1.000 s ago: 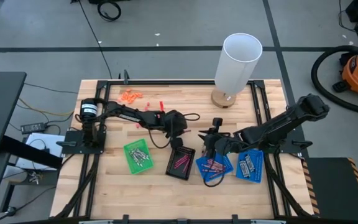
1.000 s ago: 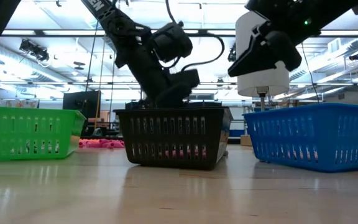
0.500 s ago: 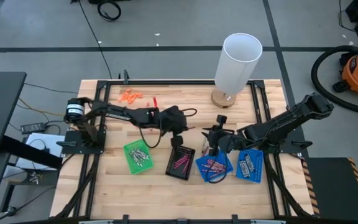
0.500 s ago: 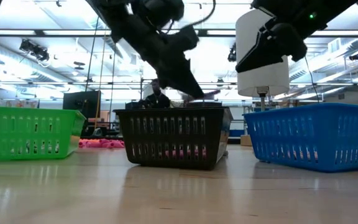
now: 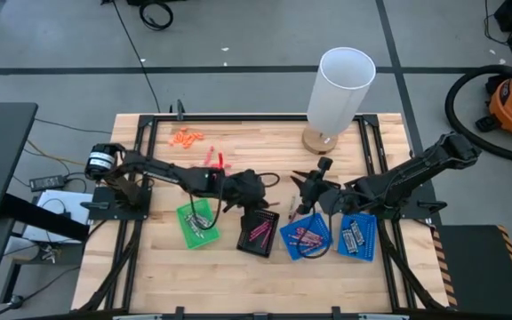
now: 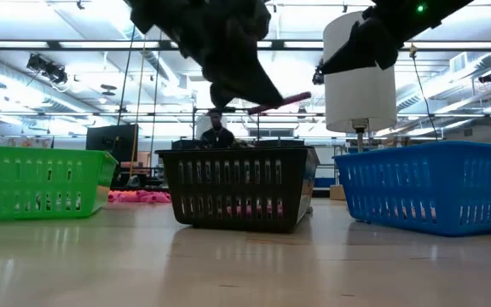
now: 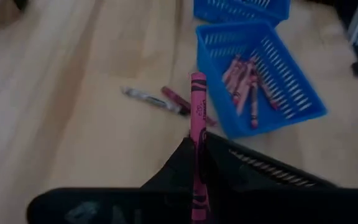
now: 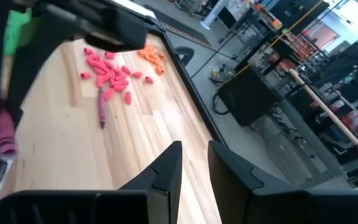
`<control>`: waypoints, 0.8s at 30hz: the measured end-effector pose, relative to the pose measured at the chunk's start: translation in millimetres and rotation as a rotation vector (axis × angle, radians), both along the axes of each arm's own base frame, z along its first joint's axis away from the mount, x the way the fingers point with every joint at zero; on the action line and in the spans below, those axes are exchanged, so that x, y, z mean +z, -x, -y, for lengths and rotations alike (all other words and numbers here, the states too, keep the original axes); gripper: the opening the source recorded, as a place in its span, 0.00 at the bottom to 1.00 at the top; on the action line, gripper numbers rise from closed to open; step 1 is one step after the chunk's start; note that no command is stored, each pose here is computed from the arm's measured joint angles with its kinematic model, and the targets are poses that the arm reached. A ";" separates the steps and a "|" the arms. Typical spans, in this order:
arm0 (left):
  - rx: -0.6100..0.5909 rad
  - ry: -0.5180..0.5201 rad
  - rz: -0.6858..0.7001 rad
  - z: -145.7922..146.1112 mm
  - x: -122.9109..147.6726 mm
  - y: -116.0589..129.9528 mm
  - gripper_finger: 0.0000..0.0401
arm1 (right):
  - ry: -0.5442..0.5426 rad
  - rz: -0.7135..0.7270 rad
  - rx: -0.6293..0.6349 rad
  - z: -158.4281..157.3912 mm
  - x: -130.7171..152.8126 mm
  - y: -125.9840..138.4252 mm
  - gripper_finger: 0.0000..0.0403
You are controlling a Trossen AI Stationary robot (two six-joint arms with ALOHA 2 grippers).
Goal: Sort crayons
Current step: Put the red crayon into the black bin
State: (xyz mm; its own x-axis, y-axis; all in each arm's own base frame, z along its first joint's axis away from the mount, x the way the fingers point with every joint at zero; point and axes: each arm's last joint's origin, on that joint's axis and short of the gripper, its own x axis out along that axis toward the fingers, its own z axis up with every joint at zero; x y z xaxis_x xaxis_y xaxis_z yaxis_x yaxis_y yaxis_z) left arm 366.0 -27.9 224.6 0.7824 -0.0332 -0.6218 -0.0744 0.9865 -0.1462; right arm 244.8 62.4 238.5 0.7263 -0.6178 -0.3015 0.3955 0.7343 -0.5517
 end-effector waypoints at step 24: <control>0.475 0.213 -0.089 80.8 -49.4 8.3 0.05 | -0.132 -0.070 0.298 -11.1 -3.1 -2.7 0.21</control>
State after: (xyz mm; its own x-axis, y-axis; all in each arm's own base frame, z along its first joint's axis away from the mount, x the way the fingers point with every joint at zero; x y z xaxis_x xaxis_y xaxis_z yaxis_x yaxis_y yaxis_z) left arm 357.8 -108.7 175.2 0.6861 0.1797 -0.7049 -0.5277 0.7900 -0.3122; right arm 247.5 73.6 235.4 0.8440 -0.3336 -0.4200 0.1174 0.8789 -0.4623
